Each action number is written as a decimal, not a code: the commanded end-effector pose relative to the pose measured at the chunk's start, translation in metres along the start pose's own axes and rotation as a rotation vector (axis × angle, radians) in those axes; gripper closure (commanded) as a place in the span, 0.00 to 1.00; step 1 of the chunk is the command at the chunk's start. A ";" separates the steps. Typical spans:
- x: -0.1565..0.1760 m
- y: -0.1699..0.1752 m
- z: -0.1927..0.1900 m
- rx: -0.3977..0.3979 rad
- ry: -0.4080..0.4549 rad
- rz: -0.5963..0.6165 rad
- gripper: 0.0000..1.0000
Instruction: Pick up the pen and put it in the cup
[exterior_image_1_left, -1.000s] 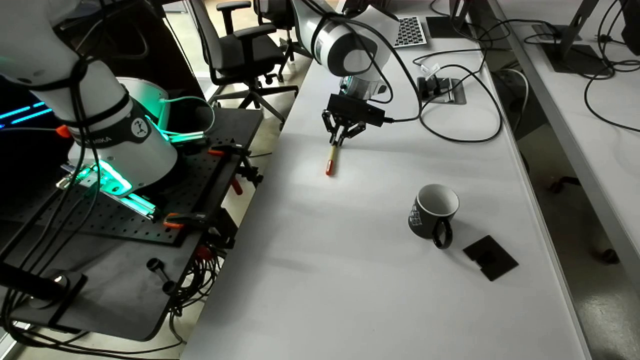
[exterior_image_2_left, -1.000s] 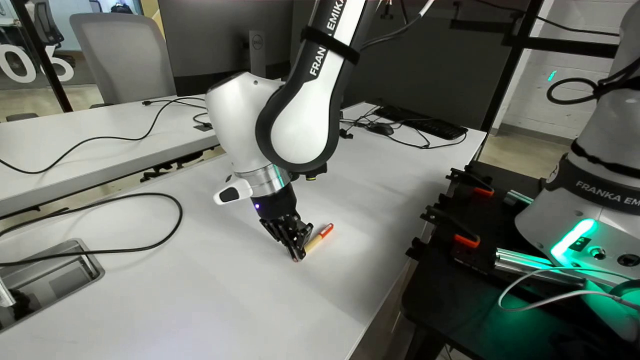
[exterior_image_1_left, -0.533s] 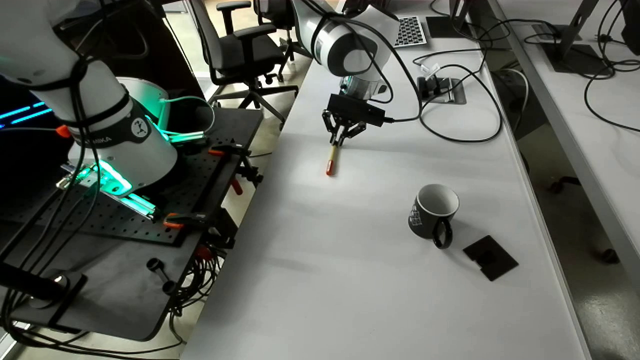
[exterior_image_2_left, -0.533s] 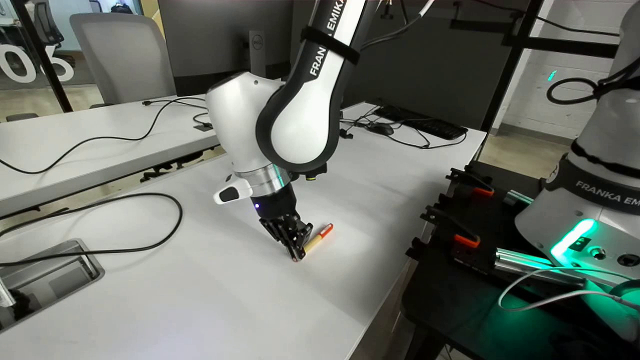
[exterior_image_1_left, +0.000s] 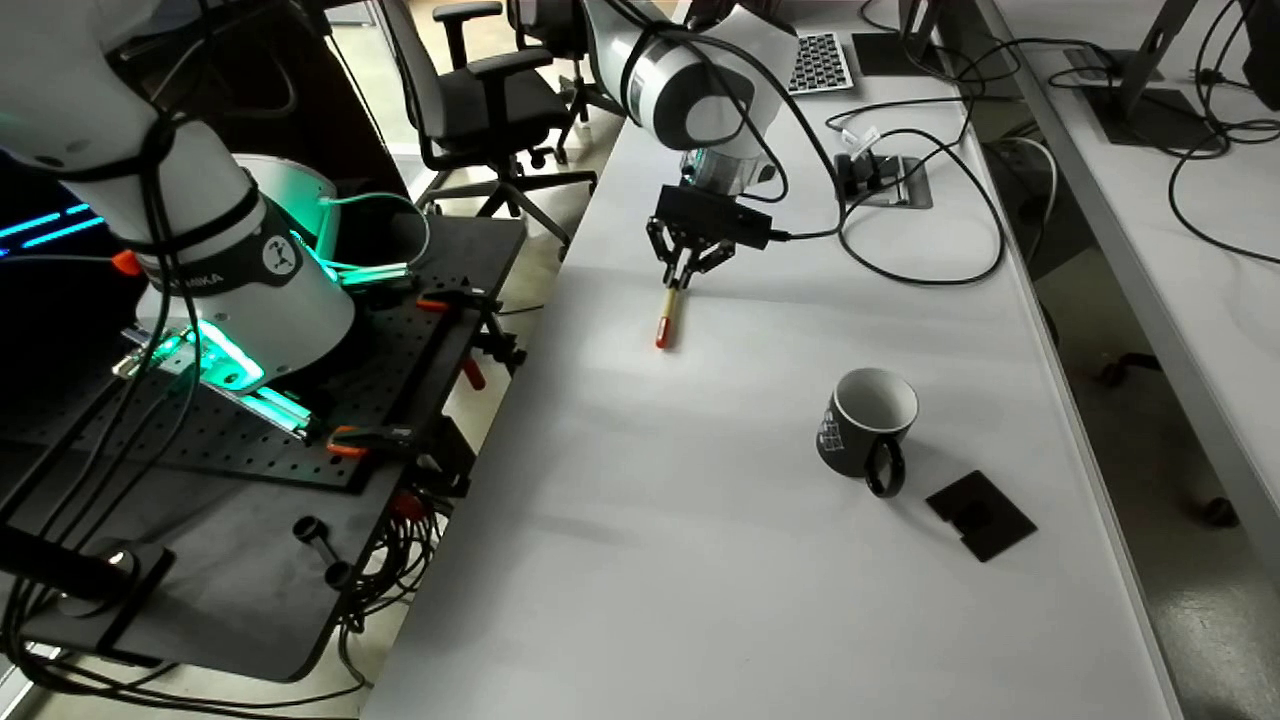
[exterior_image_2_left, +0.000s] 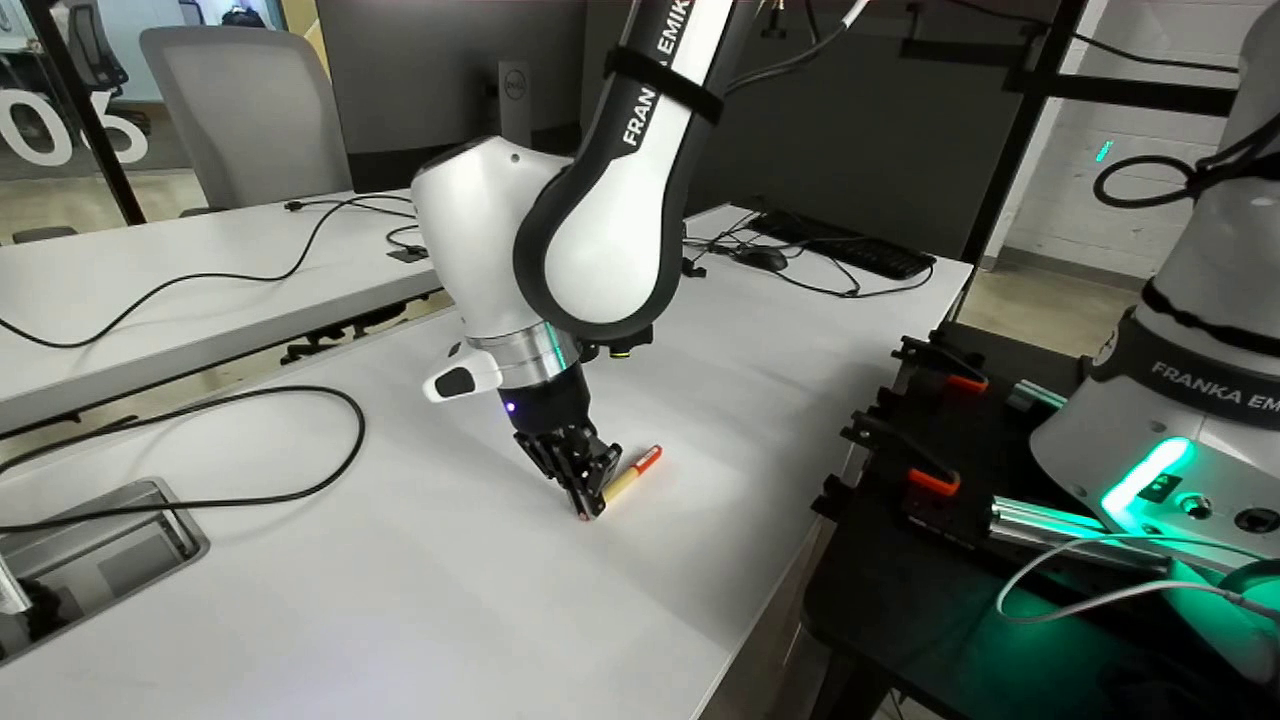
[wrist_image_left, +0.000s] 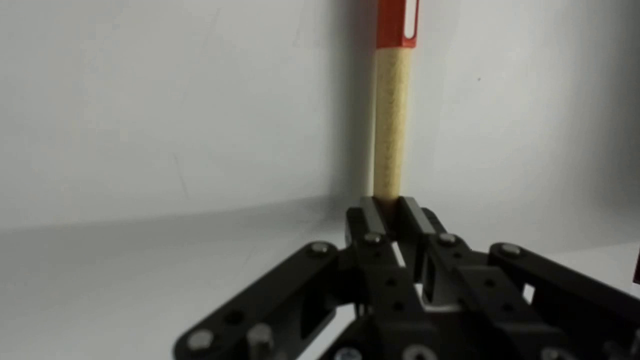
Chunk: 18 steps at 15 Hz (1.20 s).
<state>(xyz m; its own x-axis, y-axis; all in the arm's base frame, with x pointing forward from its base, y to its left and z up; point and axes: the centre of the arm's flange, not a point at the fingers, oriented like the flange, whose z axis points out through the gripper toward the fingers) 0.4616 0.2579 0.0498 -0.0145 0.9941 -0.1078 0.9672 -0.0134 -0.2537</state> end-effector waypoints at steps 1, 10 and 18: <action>-0.005 -0.016 -0.023 -0.048 -0.010 0.011 0.97; -0.009 -0.036 -0.085 -0.134 -0.045 0.040 0.97; -0.015 -0.039 -0.129 -0.190 0.177 -0.066 0.97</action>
<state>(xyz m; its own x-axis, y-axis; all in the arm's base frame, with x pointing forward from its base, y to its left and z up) 0.4618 0.2672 0.1694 -0.0087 0.9993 -0.0365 0.9968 0.0058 -0.0794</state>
